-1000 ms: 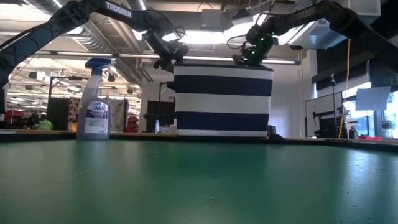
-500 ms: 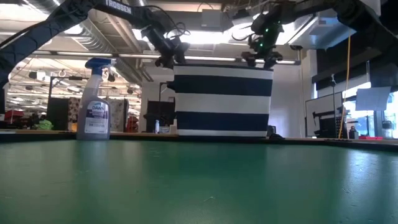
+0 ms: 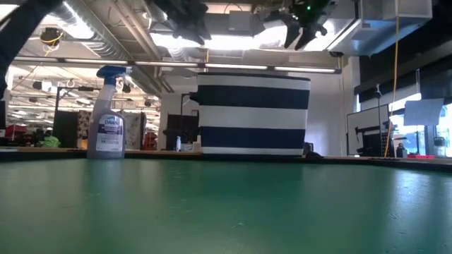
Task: Fold laundry
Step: Put the stacked clothes into the blue laundry bin, then return to Home Position
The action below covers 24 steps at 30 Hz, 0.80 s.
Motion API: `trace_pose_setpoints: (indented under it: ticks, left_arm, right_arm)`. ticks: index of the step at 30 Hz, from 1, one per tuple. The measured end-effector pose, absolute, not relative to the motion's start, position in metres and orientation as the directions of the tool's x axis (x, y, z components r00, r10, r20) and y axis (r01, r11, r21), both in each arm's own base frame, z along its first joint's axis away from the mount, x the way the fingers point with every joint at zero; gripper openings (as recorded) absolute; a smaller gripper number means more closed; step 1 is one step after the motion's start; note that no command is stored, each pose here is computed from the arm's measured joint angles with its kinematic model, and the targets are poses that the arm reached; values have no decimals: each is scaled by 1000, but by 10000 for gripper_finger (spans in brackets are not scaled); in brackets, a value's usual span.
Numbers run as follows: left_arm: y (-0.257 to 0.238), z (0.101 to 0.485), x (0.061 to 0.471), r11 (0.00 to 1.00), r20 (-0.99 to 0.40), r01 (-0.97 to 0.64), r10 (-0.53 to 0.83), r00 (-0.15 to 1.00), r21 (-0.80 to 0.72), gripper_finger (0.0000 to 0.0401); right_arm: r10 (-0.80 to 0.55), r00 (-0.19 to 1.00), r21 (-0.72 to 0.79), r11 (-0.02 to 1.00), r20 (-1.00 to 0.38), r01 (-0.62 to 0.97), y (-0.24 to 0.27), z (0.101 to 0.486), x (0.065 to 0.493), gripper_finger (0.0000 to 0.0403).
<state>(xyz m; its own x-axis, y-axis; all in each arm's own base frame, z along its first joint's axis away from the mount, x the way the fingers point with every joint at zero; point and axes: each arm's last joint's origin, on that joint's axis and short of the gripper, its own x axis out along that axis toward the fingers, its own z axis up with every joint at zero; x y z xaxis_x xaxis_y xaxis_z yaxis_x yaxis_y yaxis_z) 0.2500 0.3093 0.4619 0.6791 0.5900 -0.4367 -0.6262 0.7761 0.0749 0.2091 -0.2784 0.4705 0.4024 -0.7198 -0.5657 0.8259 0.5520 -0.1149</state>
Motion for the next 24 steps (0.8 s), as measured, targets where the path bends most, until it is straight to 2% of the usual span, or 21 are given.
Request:
trace_pose_setpoints:
  ticks: [5, 9, 12, 18, 24]
  left_arm:
    - [276, 466, 244, 786, -458, -617, 557, 693, 23, 217]
    - [241, 464, 237, 755, -447, -651, 609, 655, 76, 217]
    - [213, 456, 231, 770, -405, -632, 608, 683, 91, 217]
    - [154, 426, 217, 835, -315, -547, 536, 783, 60, 217]
    - [116, 392, 199, 866, -347, -499, 461, 817, -24, 217]
  right_arm:
    - [-713, 442, -119, 587, -544, 800, -246, 460, 206, 174]
    - [-718, 509, -109, 622, -475, 775, -211, 447, 194, 116]
    - [-714, 547, -103, 644, -437, 758, -184, 433, 179, 84]
    - [-662, 661, -67, 722, -353, 688, -128, 407, 154, 52]
    - [-576, 748, -57, 803, -330, 593, -89, 372, 136, 46]
